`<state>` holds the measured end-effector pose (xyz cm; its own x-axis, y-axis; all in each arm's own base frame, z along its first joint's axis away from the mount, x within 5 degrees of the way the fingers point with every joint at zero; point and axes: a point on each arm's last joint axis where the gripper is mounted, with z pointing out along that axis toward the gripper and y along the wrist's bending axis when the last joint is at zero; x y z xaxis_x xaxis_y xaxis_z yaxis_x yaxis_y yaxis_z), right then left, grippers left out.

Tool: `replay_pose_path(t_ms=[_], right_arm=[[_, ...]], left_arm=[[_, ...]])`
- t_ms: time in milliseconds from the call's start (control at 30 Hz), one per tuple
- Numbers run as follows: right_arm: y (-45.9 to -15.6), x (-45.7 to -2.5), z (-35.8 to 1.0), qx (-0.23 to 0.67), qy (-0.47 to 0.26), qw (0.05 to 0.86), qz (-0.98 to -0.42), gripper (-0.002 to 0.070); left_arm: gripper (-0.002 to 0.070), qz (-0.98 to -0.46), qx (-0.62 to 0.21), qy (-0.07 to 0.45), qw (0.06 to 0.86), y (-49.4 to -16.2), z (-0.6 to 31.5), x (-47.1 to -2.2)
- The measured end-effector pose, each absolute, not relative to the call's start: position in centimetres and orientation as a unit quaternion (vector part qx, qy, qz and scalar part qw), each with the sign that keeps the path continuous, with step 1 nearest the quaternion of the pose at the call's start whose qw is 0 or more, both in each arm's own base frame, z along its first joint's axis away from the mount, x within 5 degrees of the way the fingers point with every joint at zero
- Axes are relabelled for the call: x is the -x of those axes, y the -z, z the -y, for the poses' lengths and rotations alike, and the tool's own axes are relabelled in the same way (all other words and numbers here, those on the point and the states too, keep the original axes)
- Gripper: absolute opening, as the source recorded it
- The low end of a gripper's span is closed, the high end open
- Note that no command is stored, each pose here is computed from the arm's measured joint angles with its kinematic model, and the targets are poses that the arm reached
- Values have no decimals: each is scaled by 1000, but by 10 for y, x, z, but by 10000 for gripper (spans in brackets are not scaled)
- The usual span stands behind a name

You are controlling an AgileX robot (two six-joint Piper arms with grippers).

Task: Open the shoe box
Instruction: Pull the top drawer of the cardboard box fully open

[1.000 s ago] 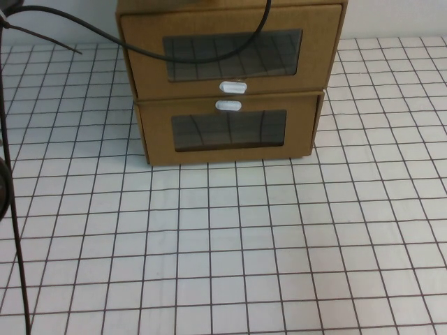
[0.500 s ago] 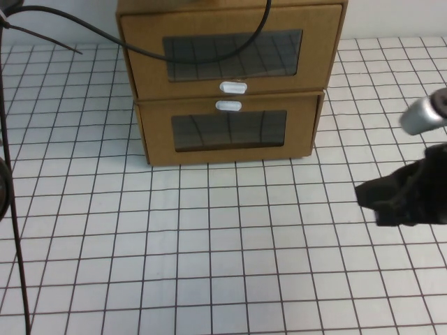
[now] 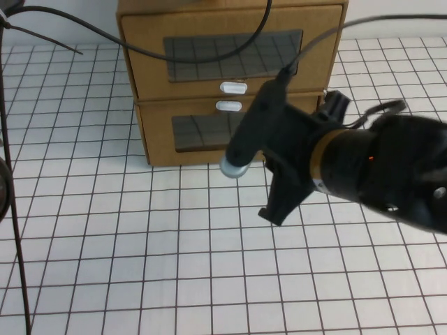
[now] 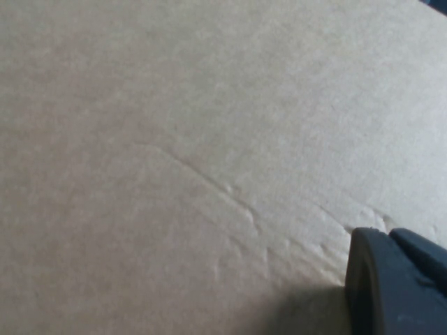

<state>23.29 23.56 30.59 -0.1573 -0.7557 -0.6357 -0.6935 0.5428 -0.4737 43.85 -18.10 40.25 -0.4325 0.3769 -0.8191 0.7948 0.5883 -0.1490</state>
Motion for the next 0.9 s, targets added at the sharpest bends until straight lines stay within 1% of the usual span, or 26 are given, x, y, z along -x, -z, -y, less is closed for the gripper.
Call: replay_pose_path(t_ms=[67,133,267,367,467,667,800,900], right_arm=[[-302,-239,-242,497,65,459,-733,9],[-298,-245,-246,516,90,471,-709,47],[-292,-251,-254,550,115,489,-667,180],[-289,-255,-260,552,117,507,-651,246],[-287,-263,-268,552,132,524,-635,265],[-275,-282,-289,568,161,531,-608,267],[-267,-298,-298,565,175,530,-608,267],[-264,-310,-299,556,187,528,-614,267]], left_arm=[[-2,-803,-363,270,387,-403,181,-438],[-2,-803,-363,270,387,-403,181,-438],[-2,-804,-362,271,387,-403,181,-438],[-2,-804,-360,272,386,-403,181,-438],[-2,-804,-360,272,387,-403,181,-438],[-2,-804,-360,272,387,-403,181,-438],[-2,-804,-359,272,387,-403,181,-439],[-2,-804,-359,272,387,-403,181,-439]])
